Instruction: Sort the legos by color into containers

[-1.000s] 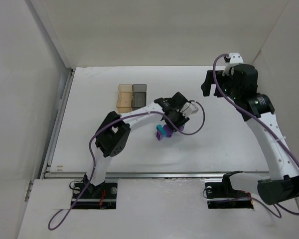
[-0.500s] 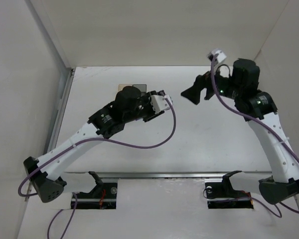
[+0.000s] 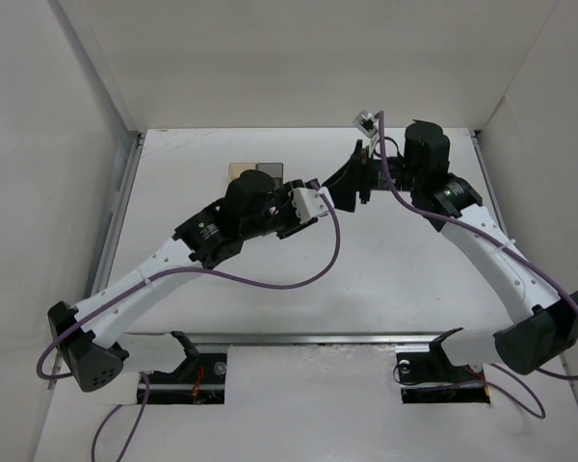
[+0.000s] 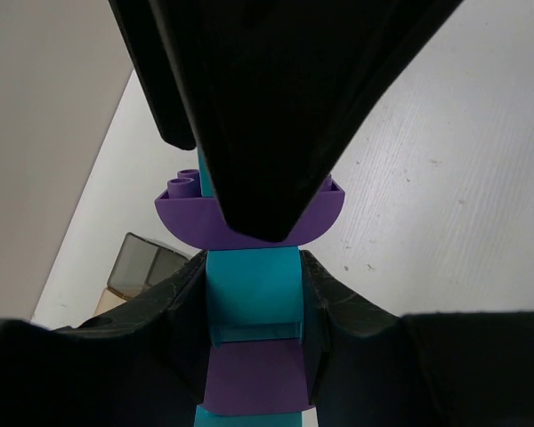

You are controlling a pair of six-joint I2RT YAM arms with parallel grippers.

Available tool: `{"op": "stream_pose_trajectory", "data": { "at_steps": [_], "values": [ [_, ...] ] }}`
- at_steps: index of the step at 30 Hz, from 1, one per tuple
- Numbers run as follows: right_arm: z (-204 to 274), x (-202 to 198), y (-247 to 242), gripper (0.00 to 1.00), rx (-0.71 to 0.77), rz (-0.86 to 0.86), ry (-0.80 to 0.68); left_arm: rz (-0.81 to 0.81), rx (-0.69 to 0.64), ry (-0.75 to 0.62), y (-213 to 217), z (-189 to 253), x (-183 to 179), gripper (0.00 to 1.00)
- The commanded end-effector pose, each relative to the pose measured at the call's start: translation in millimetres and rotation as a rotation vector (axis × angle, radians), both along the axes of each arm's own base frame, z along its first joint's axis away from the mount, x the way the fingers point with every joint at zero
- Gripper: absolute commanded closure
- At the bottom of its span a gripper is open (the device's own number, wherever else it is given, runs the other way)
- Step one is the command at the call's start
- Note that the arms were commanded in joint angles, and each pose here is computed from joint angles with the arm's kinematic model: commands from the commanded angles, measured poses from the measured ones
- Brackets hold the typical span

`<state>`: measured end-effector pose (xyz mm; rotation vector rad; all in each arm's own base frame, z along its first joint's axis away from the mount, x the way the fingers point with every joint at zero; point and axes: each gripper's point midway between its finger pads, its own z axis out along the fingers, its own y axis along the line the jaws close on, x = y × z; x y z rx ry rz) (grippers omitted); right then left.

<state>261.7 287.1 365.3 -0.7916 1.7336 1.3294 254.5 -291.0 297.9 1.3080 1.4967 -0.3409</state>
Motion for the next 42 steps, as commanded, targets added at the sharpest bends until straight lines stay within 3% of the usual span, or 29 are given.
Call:
{"op": "stream_pose_trajectory", "data": {
  "at_steps": [1, 6, 11, 20, 23, 24, 25, 28, 33, 38, 42],
  "values": [
    [19, 7, 2, 0.24, 0.041, -0.010, -0.059, -0.009, -0.078, -0.074, -3, 28, 1, 1.00],
    [1, 20, -6, 0.24, -0.038, -0.111, -0.029, 0.008, -0.074, -0.078, 0, 27, 2, 1.00],
    [-3, 21, -5, 0.35, -0.043, -0.099, -0.029, 0.008, -0.074, -0.078, 0, 27, 2, 1.00],
    [-17, 12, -8, 0.37, -0.072, -0.085, -0.001, 0.033, -0.080, -0.083, 2, 29, 5, 1.00],
    [-17, 10, -6, 0.53, -0.059, -0.061, -0.011, 0.033, -0.080, -0.083, 2, 29, 5, 1.00],
    [-14, 9, -5, 0.62, -0.051, -0.052, -0.021, 0.033, -0.080, -0.083, 2, 29, 5, 1.00],
    [-14, 7, -5, 0.79, -0.046, -0.045, -0.010, 0.033, -0.080, -0.083, 2, 29, 5, 1.00],
    [-15, 10, -3, 0.99, -0.044, -0.046, -0.001, 0.037, -0.079, -0.069, 2, 24, 4, 1.00],
    [-17, 17, -5, 1.00, -0.051, -0.098, 0.014, 0.108, -0.079, 0.025, 11, -5, 2, 1.00],
    [-31, 56, -24, 1.00, -0.104, -0.303, 0.072, 0.225, -0.032, 0.155, 35, -52, 8, 1.00],
    [-40, 76, -22, 1.00, -0.100, -0.356, 0.125, 0.306, -0.030, 0.223, 51, -69, 13, 1.00]
  ]
}}
